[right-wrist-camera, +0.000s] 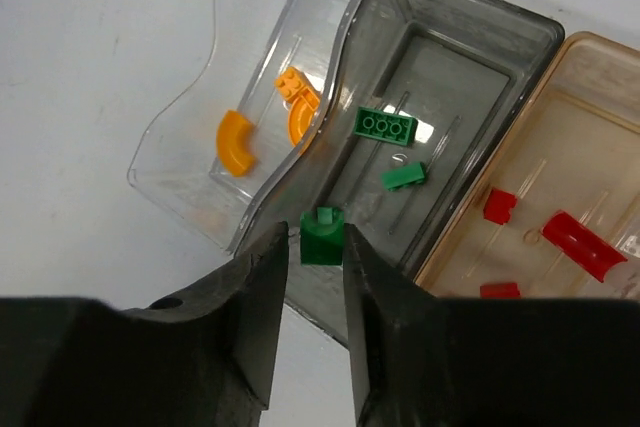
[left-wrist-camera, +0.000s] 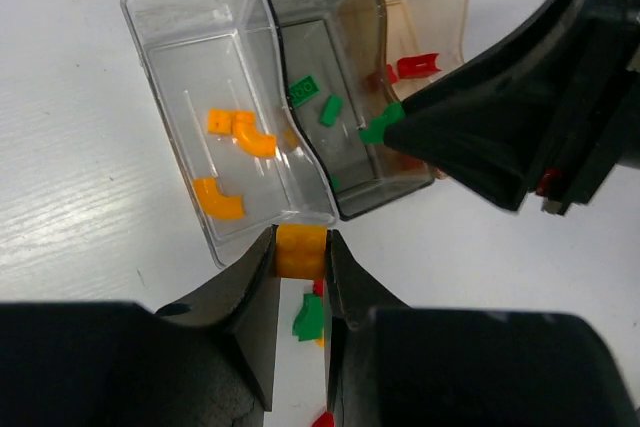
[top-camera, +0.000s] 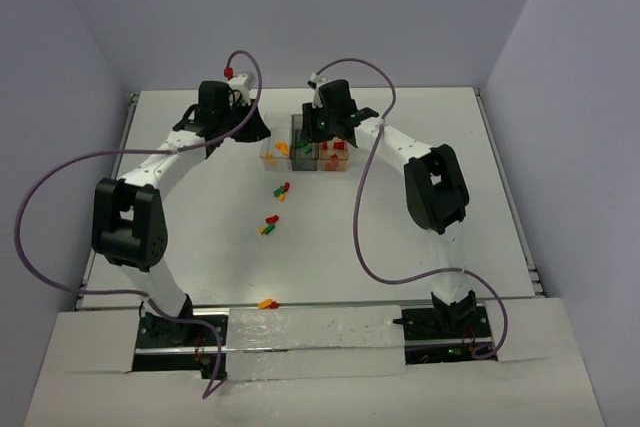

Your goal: Sort the legos into containers by color

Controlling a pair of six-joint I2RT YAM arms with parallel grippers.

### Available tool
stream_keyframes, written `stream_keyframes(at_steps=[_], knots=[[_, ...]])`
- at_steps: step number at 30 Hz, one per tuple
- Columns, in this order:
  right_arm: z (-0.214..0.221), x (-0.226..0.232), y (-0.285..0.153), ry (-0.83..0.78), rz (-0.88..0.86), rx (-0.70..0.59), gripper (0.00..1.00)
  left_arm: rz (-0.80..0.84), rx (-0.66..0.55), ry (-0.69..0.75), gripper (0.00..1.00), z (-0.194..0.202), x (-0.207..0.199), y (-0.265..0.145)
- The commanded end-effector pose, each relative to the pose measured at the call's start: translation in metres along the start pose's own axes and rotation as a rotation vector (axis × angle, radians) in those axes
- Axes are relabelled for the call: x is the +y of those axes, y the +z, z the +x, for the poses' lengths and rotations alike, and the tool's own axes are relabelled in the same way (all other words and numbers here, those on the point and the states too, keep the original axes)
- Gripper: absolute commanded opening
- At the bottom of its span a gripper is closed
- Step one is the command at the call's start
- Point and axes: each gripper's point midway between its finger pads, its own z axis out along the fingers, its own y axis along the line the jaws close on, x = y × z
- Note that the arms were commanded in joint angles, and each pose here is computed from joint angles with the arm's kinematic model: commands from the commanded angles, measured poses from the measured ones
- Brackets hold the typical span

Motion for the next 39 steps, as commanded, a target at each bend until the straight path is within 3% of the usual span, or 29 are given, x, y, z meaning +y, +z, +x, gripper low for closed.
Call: stream_keyframes(at_steps=[1, 6, 7, 11, 15, 19, 25, 32, 34, 39], knots=[[-0.019, 0.001, -0.004, -0.035, 0.031, -0.048, 0.50, -0.032, -0.062, 0.029, 0.00, -0.030, 0.008, 0.018], [-0.021, 0.007, -0.016, -0.023, 0.016, -0.043, 0.71, -0.039, -0.009, 0.010, 0.02, -0.026, 0.019, 0.049], [-0.023, 0.010, -0.022, -0.020, 0.010, -0.046, 0.81, -0.036, -0.006, 0.010, 0.03, -0.027, 0.018, 0.051], [-0.035, 0.026, -0.051, -0.027, -0.041, -0.073, 0.82, -0.059, 0.036, 0.011, 0.11, -0.017, 0.023, 0.064], [-0.044, 0.036, -0.091, -0.086, -0.060, -0.107, 0.83, -0.084, 0.041, 0.002, 0.34, -0.018, 0.028, 0.070], [-0.044, 0.043, -0.124, -0.166, -0.083, -0.130, 0.83, -0.080, 0.045, -0.006, 0.50, -0.018, 0.028, 0.072], [-0.012, 0.049, -0.158, -0.347, -0.162, -0.073, 0.83, -0.060, 0.051, -0.010, 0.60, -0.022, 0.022, 0.070], [0.067, 0.081, -0.197, -0.532, -0.413, 0.032, 0.73, 0.072, 0.002, -0.058, 0.61, -0.058, 0.003, 0.015], [0.105, 0.103, -0.207, -0.624, -0.501, 0.088, 0.70, 0.147, 0.000, -0.110, 0.61, -0.064, 0.004, -0.023], [0.164, 0.154, -0.216, -0.767, -0.651, 0.164, 0.67, 0.156, -0.035, -0.134, 0.61, -0.063, 0.015, -0.095]])
